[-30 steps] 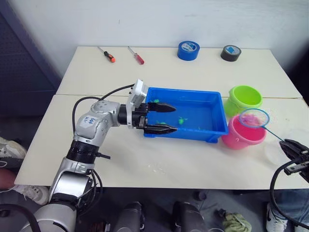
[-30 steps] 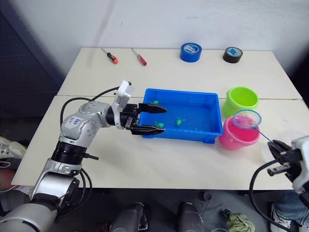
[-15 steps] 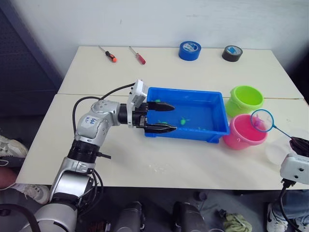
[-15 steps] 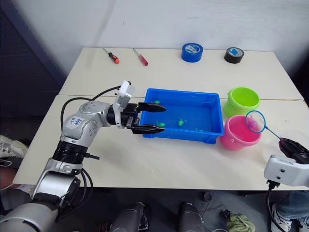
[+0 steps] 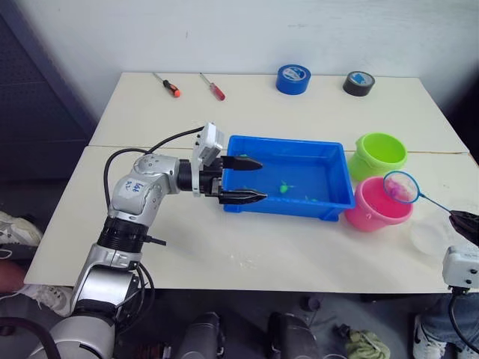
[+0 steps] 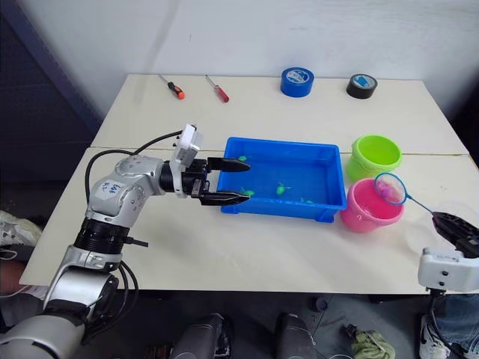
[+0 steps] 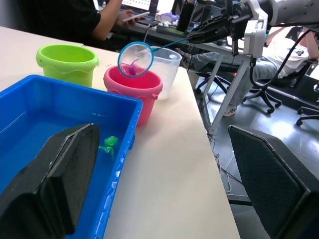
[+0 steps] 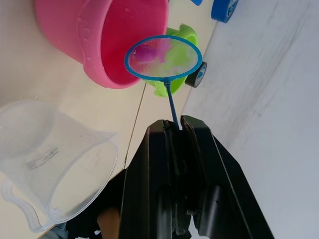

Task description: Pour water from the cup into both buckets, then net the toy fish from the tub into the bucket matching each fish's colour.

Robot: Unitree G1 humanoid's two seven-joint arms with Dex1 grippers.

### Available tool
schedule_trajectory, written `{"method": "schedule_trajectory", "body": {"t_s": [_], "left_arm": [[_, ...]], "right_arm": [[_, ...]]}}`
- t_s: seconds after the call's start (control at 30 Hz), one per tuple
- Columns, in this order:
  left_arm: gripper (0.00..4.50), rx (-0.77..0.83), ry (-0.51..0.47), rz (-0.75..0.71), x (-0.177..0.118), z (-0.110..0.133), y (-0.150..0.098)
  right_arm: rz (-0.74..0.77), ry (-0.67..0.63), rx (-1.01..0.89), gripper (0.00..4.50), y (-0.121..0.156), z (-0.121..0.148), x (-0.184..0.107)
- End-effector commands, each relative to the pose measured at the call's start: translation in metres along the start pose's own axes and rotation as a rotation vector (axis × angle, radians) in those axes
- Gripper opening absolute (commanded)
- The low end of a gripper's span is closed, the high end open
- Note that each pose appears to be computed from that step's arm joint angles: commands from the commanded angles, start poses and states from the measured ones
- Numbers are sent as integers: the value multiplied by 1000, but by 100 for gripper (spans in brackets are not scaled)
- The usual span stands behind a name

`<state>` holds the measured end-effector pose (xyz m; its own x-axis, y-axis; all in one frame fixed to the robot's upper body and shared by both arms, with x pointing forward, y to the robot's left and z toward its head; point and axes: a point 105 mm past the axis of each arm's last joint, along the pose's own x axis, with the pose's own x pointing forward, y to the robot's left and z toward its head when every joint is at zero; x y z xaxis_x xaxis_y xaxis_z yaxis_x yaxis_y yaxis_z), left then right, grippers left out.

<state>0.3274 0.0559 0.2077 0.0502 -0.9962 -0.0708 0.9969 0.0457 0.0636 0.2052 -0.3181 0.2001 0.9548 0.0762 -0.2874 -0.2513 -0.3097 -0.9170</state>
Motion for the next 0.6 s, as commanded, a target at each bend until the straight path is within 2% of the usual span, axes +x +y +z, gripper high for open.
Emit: {"method": "schedule_trajectory", "body": {"t_s": [0.03, 0.13, 0.23, 0.33, 0.43, 0.53, 0.6], "left_arm": [[448, 49, -19, 5, -2, 10, -3], [448, 53, -16, 7, -2, 9, -3], [448, 56, -14, 13, -3, 9, -1], [448, 60, -18, 9, 0, 9, 0], [448, 64, -25, 7, 2, 10, 1], [448, 66, -31, 6, 4, 10, 1], [448, 68, -34, 6, 5, 10, 2]], "right_arm": [[-46, 25, -28, 0, -15, -8, -5], [-14, 7, -51, 0, -8, -4, -4], [-68, 42, -66, 0, -18, -10, -4], [-4, -26, -71, 0, -4, 4, -3], [-66, 71, -60, 0, -16, -16, -7], [-2, -21, -87, 0, -5, 3, -3], [-21, 13, -79, 0, -8, -4, -3]]}}
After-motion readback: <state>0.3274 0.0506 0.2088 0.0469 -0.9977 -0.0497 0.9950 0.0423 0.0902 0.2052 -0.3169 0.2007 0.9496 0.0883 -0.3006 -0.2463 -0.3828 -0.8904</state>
